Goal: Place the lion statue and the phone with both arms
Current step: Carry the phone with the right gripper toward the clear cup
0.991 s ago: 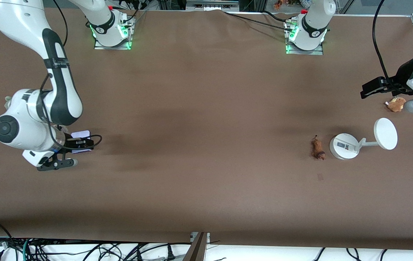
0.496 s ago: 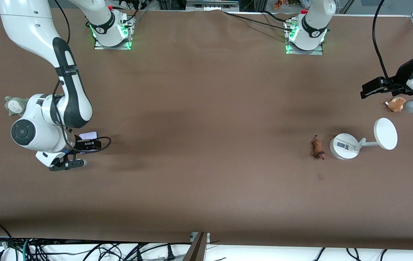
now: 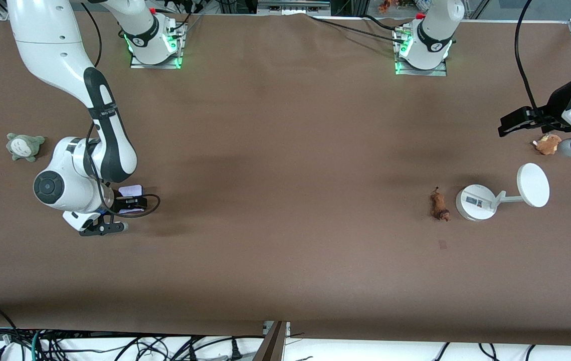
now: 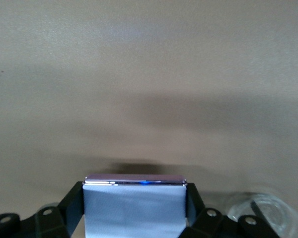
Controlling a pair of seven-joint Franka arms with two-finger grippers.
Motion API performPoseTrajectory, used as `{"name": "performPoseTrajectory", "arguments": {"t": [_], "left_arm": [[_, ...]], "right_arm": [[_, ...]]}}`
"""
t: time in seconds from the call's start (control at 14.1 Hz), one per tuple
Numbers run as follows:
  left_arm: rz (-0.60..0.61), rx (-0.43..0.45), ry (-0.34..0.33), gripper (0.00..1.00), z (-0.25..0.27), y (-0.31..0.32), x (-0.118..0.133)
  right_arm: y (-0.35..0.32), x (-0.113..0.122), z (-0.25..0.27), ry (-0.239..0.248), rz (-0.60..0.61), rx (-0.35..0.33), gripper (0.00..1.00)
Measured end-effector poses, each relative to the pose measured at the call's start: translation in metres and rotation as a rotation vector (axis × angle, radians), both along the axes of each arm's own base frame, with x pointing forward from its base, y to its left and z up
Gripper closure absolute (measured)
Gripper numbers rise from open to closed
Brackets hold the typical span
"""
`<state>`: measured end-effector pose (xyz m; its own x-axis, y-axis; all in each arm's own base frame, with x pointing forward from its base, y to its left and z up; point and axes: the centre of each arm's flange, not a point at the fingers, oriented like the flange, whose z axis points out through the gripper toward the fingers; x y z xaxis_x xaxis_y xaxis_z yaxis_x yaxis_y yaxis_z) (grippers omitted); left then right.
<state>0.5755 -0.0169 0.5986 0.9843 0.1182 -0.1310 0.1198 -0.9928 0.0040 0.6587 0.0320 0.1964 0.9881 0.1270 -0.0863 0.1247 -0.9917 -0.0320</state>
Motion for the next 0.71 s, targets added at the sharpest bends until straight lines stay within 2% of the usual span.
{"name": "performPoseTrajectory", "arguments": {"t": [0.28,0.42,0.57,0.71], "left_arm": [[0.000,-0.001,-0.007,0.00,0.0018,-0.0002,0.0030],[-0.001,-0.001,-0.007,0.00,0.0012,-0.0004,0.0039],[-0.001,-0.001,-0.006,0.00,0.0005,-0.0005,0.0043],[-0.001,-0.001,-0.006,0.00,0.0006,-0.0007,0.0044]], "right_arm": [[0.0030,-0.0001,-0.0121,-0.006,0.000,-0.002,0.16],[0.0029,-0.0003,-0.0138,-0.005,-0.001,-0.002,0.12],[0.0029,-0.0002,-0.0137,-0.006,-0.001,-0.002,0.01],[0.0033,0.0001,-0.0130,-0.007,-0.001,-0.002,0.01]]}}
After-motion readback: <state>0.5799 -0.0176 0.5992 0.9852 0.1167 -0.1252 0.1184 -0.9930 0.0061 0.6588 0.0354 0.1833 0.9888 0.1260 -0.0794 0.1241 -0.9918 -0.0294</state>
